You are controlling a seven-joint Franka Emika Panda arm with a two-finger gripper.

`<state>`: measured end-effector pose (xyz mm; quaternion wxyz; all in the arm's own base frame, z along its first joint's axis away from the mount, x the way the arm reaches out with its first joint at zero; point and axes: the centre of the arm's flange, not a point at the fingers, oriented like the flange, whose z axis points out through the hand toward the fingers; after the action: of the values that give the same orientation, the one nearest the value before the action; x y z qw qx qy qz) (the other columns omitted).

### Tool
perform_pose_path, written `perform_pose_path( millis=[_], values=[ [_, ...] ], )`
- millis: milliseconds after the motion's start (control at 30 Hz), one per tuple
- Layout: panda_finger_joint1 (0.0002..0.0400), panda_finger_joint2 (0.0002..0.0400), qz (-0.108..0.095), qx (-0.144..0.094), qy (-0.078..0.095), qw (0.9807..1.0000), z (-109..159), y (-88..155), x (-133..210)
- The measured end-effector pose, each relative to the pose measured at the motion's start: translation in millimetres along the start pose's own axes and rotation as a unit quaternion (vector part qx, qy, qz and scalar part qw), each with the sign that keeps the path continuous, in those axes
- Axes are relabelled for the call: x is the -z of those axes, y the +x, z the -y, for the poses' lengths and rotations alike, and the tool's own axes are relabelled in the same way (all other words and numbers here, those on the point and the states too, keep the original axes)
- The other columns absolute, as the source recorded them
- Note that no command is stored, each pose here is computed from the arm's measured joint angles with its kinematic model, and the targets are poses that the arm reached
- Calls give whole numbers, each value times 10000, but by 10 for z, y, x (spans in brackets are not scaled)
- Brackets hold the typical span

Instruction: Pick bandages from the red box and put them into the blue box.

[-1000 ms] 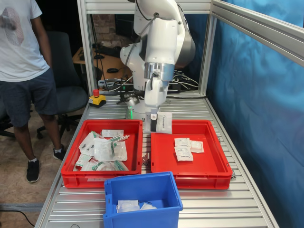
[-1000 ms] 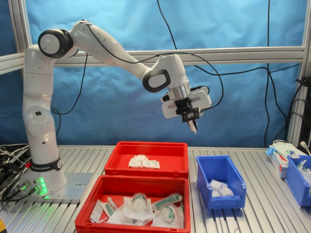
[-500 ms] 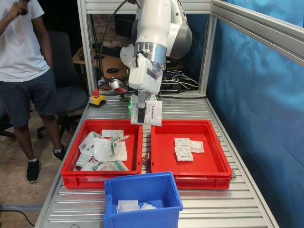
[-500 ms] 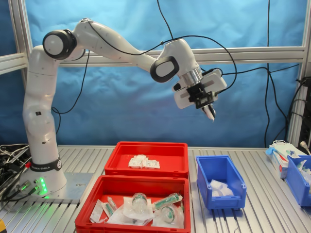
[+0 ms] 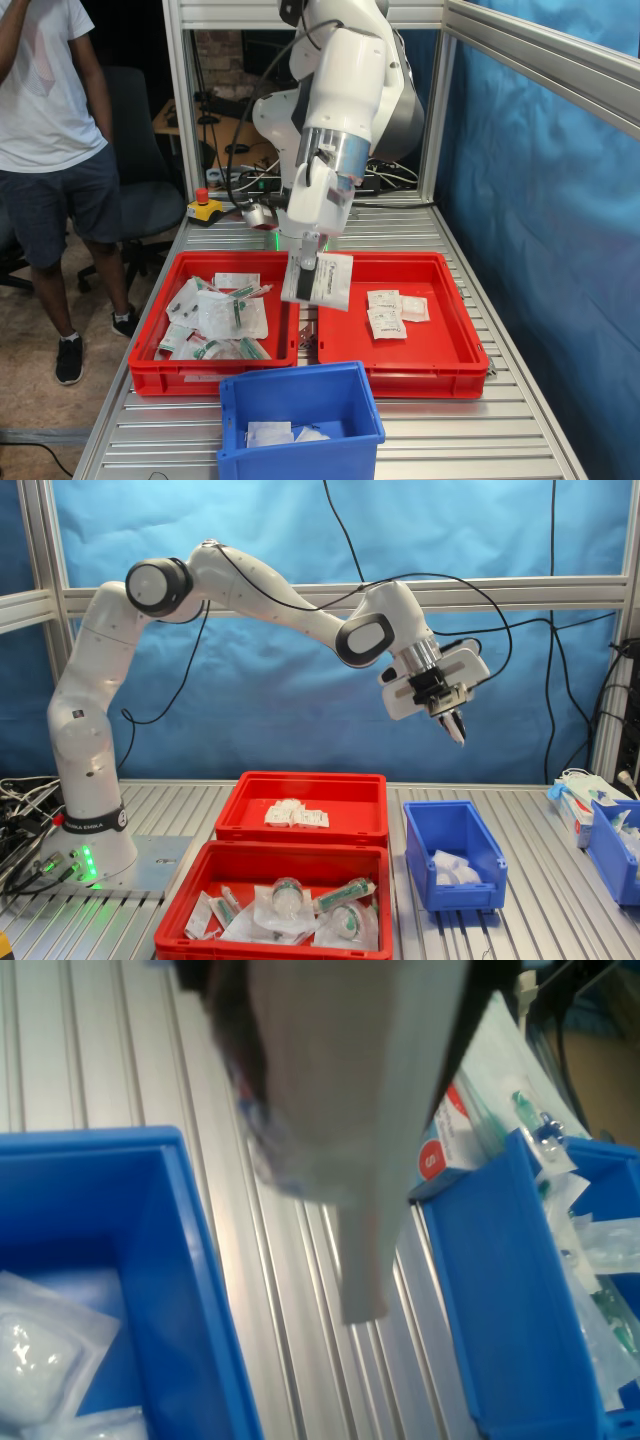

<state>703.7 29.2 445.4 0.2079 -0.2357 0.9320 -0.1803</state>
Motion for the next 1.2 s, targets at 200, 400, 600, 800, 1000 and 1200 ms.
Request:
perform_pose_path(
  millis=[200, 400, 600, 800, 1000, 1200],
  values=[
    [65, 65, -129, 81, 24, 9999, -92, -7, -188],
    [65, 65, -192, 107, 20, 9998, -130, 10, -263],
    [65, 65, -218, 108, 10, 9997, -141, 26, -288],
    [65, 65, -255, 117, 3, 9996, -158, 44, -327],
    [65, 65, -292, 135, 3, 9995, -181, 55, -372],
    [65, 65, -316, 148, 3, 9994, -196, 62, -402]
  ],
)
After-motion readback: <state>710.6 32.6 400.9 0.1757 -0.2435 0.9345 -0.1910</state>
